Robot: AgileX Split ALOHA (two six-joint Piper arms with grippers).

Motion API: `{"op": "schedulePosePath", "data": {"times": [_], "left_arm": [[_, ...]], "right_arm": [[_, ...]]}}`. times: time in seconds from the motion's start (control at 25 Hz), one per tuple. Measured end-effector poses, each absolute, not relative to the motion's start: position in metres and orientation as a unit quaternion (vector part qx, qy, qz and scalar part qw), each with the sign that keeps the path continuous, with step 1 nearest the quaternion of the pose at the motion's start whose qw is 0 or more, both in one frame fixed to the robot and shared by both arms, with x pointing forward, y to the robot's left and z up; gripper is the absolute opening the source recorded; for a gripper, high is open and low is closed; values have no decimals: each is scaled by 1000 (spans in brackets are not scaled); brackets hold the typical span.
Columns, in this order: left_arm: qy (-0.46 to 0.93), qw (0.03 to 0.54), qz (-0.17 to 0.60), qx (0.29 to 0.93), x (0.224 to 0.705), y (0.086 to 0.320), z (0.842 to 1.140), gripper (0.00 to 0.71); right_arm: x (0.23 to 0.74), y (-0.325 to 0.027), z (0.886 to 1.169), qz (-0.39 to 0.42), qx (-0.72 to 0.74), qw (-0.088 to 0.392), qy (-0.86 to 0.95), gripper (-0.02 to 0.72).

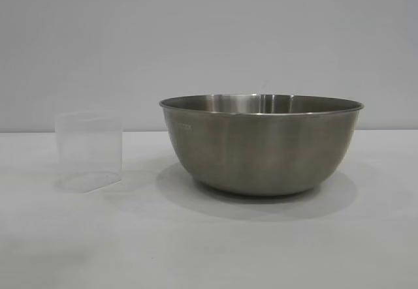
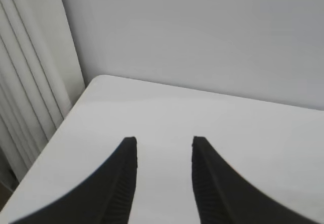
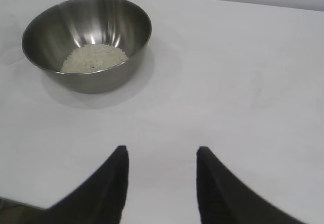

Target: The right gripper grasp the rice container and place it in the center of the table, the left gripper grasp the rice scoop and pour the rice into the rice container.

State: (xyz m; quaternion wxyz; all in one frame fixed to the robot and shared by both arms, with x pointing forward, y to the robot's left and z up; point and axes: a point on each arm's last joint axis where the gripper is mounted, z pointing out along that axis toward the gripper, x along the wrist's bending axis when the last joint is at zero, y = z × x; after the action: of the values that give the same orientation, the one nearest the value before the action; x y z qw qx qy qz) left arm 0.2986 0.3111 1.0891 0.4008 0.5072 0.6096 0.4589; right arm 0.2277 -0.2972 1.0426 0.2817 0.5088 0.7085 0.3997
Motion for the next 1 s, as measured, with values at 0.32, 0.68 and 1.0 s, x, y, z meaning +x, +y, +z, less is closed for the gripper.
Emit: {"op": "schedulePosePath", "data": {"times": [0.32, 0.68, 1.0], "left_arm": [[590, 375, 408, 587, 256, 295, 1068, 267], [604, 329, 385, 616, 231, 293, 1047, 267], [607, 317, 387, 618, 230, 295, 1045, 267]], "right_arm": [[228, -297, 1043, 400, 509, 282, 709, 305], [228, -297, 1043, 400, 509, 282, 709, 305], [228, -297, 1043, 400, 509, 282, 709, 305]]}}
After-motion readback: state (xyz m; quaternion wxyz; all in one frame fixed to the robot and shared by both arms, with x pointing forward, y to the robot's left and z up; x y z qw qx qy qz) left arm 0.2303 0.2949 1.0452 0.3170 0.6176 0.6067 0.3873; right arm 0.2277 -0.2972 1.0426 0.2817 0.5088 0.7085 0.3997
